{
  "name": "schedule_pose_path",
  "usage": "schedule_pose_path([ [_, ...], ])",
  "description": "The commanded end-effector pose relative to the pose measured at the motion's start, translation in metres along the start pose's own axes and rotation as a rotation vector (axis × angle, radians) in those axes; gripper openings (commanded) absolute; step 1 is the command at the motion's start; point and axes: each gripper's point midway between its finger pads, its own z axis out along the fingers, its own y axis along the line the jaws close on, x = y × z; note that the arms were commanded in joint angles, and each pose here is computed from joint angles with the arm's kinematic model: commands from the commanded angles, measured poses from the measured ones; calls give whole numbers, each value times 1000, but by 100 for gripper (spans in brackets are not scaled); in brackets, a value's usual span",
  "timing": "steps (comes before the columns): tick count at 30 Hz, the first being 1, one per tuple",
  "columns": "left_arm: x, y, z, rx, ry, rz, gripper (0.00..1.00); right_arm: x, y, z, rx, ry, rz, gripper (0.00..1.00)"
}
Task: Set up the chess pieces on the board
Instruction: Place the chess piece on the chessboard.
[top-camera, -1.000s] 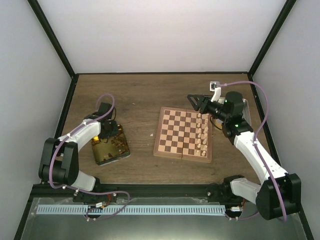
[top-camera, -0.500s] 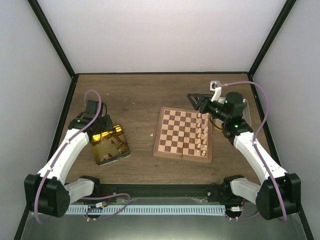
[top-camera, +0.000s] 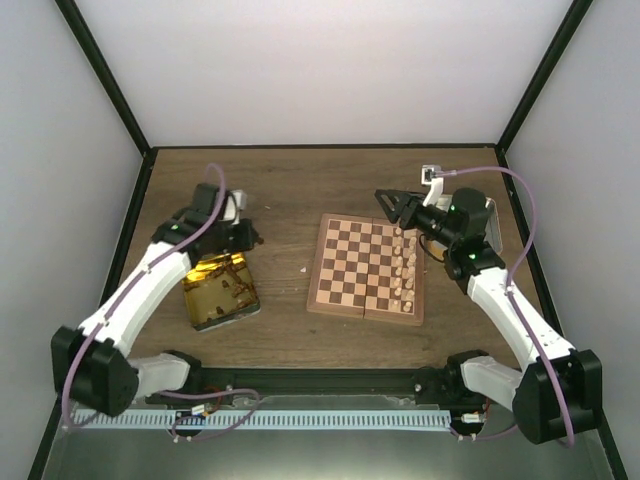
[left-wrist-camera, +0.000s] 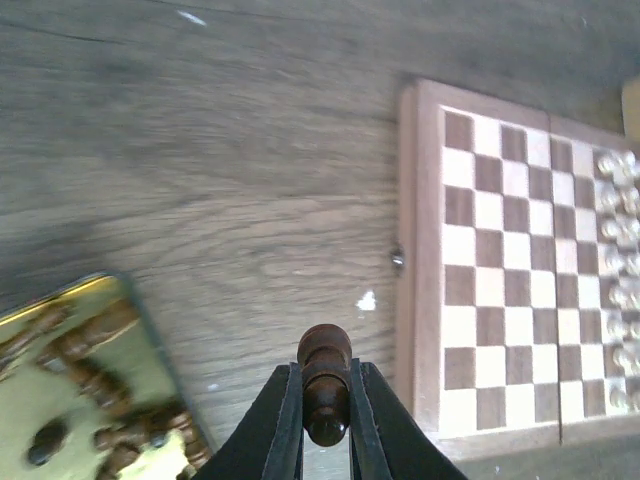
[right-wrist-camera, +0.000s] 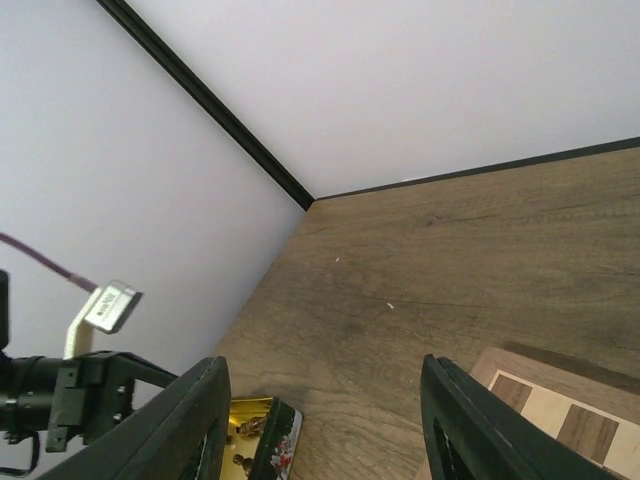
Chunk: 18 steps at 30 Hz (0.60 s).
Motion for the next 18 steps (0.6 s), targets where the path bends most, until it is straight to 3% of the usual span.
schedule_pose_path([
  [1, -3, -55, 27, 87, 63, 128, 4, -4, 5, -5, 8, -23, -20, 54],
  [8, 33, -113, 82, 52, 231, 299, 4, 0, -7, -8, 72, -34, -24, 56],
  [18, 79, -133, 138, -28, 394, 414, 4, -8, -58, -26, 378, -117, 12, 57],
])
